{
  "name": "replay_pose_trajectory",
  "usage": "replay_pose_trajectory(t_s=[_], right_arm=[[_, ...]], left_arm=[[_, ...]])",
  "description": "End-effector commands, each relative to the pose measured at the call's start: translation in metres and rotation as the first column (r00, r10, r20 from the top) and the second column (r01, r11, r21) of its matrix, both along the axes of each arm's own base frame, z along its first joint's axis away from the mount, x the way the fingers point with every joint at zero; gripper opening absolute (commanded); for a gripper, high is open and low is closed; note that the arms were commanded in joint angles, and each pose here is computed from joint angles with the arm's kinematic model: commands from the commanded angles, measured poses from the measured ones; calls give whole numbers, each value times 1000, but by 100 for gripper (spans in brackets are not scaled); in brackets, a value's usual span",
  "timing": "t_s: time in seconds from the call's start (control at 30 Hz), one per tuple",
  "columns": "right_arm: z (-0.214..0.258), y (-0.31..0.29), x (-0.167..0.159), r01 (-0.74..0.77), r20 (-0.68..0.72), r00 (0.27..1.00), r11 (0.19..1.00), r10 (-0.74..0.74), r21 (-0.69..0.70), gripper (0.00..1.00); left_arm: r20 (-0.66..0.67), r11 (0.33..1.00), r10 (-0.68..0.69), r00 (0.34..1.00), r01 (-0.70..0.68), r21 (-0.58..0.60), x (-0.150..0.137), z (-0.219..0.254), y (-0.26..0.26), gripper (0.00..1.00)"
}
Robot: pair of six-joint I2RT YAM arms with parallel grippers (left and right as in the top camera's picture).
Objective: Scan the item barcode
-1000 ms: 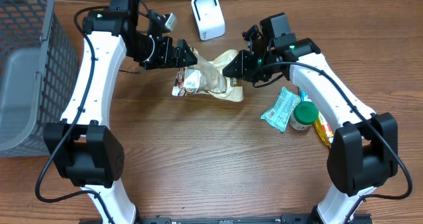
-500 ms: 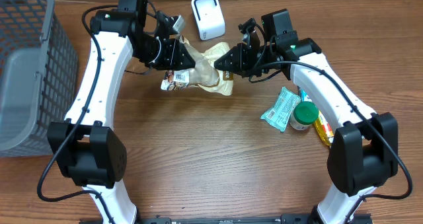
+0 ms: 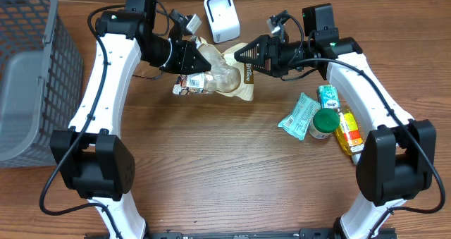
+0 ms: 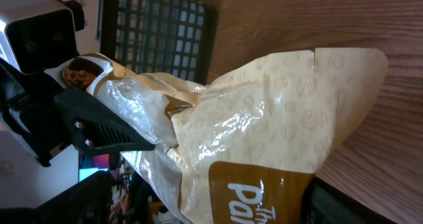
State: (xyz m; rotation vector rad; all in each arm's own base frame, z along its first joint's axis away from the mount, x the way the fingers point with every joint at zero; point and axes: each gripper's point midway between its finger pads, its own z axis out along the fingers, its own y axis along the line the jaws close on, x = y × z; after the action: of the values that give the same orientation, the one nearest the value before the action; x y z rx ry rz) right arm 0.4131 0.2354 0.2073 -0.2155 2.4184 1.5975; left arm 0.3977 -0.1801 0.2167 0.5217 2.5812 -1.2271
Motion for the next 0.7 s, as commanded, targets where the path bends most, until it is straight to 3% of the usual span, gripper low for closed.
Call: replay_pose_trajectory(t_s=[0.0,0.2,0.43,0.53,0.67], right_arm=[[33,6,-10,-76,109,992,996,69,54,86],[27,6,-21,-129,155,980,991,123,33,87],[48,11,-39,-270,274,935,952,225,143,87],[53,14,-45,-298,279,929,939,244,171,81],[51,18,-50,-322,304,916,933,263,162,61]], left_arm=[[80,982,-86,993,98,-160,-10,29,-13,4],[109,960,-117,987,141,-244,-15,43,-20,4],[115,952,-122,986,149,-267,-16,47,-22,4],[126,952,-122,985,151,-267,-15,47,-22,4],[129,952,-121,984,152,-265,-14,47,-22,4]])
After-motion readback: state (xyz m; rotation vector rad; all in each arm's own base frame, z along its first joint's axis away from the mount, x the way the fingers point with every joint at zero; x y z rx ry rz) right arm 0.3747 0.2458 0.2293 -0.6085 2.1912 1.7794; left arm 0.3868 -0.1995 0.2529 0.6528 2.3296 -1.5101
